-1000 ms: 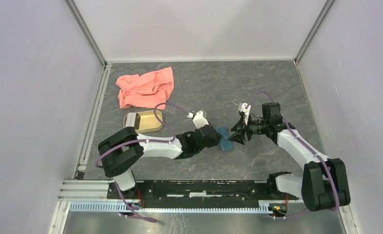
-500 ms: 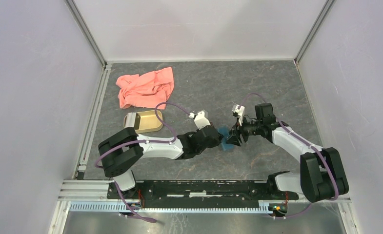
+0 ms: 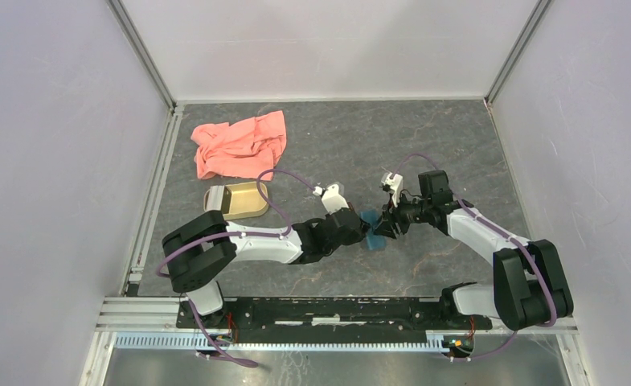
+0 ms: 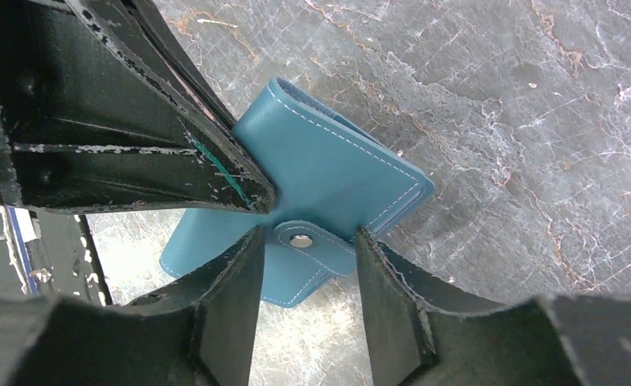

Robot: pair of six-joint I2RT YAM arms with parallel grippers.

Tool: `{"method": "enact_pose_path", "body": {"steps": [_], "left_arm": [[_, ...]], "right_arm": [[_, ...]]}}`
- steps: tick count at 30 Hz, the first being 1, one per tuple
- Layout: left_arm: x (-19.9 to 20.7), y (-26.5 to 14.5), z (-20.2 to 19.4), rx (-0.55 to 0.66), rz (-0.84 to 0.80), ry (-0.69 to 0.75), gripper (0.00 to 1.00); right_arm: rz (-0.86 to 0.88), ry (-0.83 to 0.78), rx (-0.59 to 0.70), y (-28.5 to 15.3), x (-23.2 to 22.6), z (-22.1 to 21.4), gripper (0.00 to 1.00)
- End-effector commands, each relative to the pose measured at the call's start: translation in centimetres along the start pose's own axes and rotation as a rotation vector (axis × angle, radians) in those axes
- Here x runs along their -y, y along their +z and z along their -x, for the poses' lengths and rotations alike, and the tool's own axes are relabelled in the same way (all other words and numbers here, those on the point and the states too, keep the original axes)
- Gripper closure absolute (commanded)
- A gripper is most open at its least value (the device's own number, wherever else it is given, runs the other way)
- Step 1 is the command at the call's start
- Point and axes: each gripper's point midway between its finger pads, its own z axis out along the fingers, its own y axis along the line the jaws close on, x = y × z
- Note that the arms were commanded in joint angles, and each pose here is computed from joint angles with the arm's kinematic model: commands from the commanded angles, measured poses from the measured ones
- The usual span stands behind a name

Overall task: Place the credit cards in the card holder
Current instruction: Open the card holder at the center of the board.

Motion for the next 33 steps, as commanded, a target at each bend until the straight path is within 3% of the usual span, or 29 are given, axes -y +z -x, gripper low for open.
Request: {"method": "enact_pose_path", "body": {"steps": [1, 13, 22, 26, 30, 33], "left_arm": [[6.0, -2.0, 1.8, 0.037, -0.191, -0.050, 0.98], [2.5, -3.3, 2.2, 0.068, -0.127, -0.065, 0.98], [-0.5, -4.3, 3.8, 0.113, -0.114, -0.068, 0.98], [-2.4, -4.4, 4.2, 0.069, -0.170, -0.087, 0.98], [-3.7, -3.9, 4.4, -0.006, -0.216, -0.077, 0.78], [-4.2, -3.8, 5.1, -0.048, -0.261, -0.061, 0.43]], "right_arm": [[-0.046, -0.045, 0.011, 0.0, 1.1, 1.1, 0.53], [-0.069, -0.068, 0.004, -0.2, 1.4, 1.1, 0.93], [-0.046, -0.099, 0.010, -0.7, 1.1, 1.6, 1.00], [0.016, -0.118, 0.091, -1.6, 0.0, 3.1, 1.00], [0.056, -0.148, 0.151, -2.1, -1.1, 4.0, 1.00], [0.080, -0.156, 0.168, -2.2, -1.6, 4.3, 1.00]]}}
